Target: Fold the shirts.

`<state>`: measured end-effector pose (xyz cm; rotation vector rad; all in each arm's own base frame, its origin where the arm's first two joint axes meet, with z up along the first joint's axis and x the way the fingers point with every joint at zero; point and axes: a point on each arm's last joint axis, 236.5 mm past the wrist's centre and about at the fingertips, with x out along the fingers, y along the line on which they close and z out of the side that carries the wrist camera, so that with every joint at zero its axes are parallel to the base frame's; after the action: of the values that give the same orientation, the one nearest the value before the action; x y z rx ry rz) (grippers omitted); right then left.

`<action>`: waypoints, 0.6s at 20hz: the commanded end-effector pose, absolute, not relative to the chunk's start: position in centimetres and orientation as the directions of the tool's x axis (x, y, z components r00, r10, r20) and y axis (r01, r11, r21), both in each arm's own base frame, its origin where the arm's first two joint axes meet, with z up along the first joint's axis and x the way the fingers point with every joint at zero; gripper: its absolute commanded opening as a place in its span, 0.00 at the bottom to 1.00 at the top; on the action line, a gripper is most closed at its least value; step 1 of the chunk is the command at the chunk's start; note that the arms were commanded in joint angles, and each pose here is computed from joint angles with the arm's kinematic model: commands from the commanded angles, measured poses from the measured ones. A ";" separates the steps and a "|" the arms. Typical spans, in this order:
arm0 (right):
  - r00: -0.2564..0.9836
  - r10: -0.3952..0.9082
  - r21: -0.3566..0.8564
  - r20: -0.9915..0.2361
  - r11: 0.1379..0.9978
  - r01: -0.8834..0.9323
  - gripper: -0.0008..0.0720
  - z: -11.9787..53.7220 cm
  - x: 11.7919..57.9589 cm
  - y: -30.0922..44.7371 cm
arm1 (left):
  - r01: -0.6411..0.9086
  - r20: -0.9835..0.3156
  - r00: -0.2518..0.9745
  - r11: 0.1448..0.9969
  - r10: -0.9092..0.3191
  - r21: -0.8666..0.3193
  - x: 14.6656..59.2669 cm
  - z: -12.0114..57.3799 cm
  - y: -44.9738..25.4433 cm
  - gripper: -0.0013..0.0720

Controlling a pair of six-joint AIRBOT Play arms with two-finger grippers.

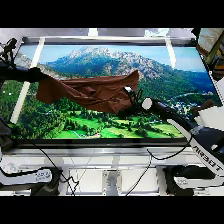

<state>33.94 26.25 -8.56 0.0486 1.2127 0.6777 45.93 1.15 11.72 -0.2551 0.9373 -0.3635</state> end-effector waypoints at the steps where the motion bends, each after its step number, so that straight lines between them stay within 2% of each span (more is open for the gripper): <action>1: 0.165 0.499 0.395 -0.851 0.814 -0.426 0.46 -10.1 33.8 26.6 | 0.191 -0.736 0.538 0.910 -0.411 -0.368 45.9 11.7 1.2 0.04; 3: 0.212 0.500 0.381 -0.840 0.820 -0.427 0.29 -10.1 34.8 27.0 | 0.191 -0.736 0.538 0.910 -0.411 -0.368 45.9 11.7 1.2 0.04; 5: 0.285 0.509 0.369 -0.812 0.827 -0.424 0.05 -9.3 36.5 27.7 | 0.191 -0.736 0.538 0.910 -0.411 -0.368 45.9 11.7 1.2 0.04; 9: 0.411 0.525 0.324 -0.745 0.824 -0.465 0.05 -5.2 40.6 28.7 | 0.191 -0.736 0.538 0.910 -0.411 -0.368 45.9 11.7 1.2 0.04; 12: 0.533 0.500 0.165 -0.683 0.816 -0.554 0.05 0.7 44.6 28.5 | 0.190 -0.736 0.540 0.911 -0.409 -0.367 46.0 11.7 1.2 0.04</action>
<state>41.15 28.76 -3.82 0.0272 0.9389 0.6419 45.94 1.15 11.72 -0.2556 0.9372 -0.3635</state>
